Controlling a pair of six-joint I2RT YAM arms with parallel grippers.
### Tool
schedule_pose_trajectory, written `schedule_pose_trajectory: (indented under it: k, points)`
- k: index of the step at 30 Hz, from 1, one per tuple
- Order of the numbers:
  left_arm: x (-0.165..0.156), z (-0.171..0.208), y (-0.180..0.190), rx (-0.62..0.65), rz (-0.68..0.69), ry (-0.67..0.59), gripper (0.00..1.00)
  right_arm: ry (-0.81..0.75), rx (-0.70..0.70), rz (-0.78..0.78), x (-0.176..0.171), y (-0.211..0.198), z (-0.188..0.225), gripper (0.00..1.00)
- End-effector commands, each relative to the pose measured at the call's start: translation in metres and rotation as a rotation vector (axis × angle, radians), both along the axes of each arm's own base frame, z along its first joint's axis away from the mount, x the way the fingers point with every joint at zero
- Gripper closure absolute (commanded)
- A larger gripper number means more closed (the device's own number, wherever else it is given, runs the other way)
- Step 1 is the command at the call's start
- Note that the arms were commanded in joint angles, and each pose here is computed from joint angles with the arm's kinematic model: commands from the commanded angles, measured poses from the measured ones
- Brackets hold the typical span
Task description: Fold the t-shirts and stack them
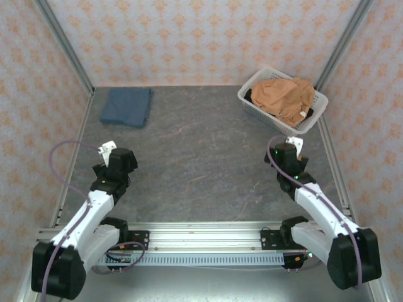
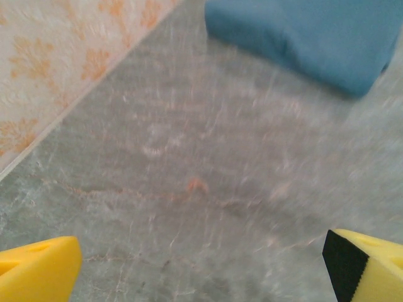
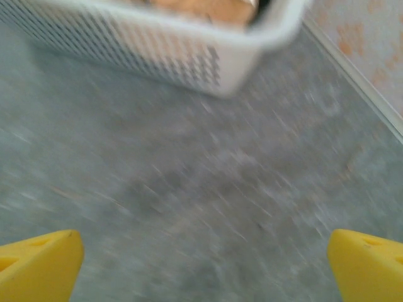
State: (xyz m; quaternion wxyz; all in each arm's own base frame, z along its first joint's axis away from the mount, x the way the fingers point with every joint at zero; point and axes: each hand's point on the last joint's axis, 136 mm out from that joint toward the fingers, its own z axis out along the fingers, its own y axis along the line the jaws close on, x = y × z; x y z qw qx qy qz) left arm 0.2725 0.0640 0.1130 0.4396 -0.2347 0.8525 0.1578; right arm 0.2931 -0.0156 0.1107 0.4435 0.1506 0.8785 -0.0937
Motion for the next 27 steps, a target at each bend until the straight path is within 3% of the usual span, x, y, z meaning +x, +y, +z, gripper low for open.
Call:
schedule_pose_trajectory:
  k: [1,7,11,12,16,19,21,27]
  points:
    - [0.039,0.020,-0.001,0.045,-0.059,-0.148,0.00,-0.201,-0.047,-0.047,0.033,-0.019,0.032,0.01]
    - [0.086,0.009,0.001,0.043,-0.094,-0.219,0.00,-0.289,0.041,0.000,0.068,-0.015,0.011,0.00]
    - [0.109,-0.001,0.006,0.044,-0.123,-0.197,0.00,-0.275,-0.005,0.064,0.088,-0.012,0.008,0.00]
    - [0.110,-0.003,0.004,0.046,-0.136,-0.177,0.00,-0.291,0.005,0.051,0.091,-0.018,0.006,0.00]
    - [0.094,-0.002,-0.005,0.086,-0.159,-0.294,0.00,-0.352,0.079,0.027,0.089,-0.030,-0.015,0.01]
    - [0.095,-0.010,-0.005,0.101,-0.155,-0.311,0.00,-0.315,0.073,0.028,0.087,-0.030,-0.018,0.01]
    - [0.108,-0.015,-0.012,0.094,-0.193,-0.224,0.00,-0.322,0.073,0.029,0.091,-0.030,-0.017,0.01]
    - [0.109,-0.014,-0.014,0.104,-0.200,-0.218,0.00,-0.263,0.004,0.025,0.096,-0.023,-0.020,0.01]
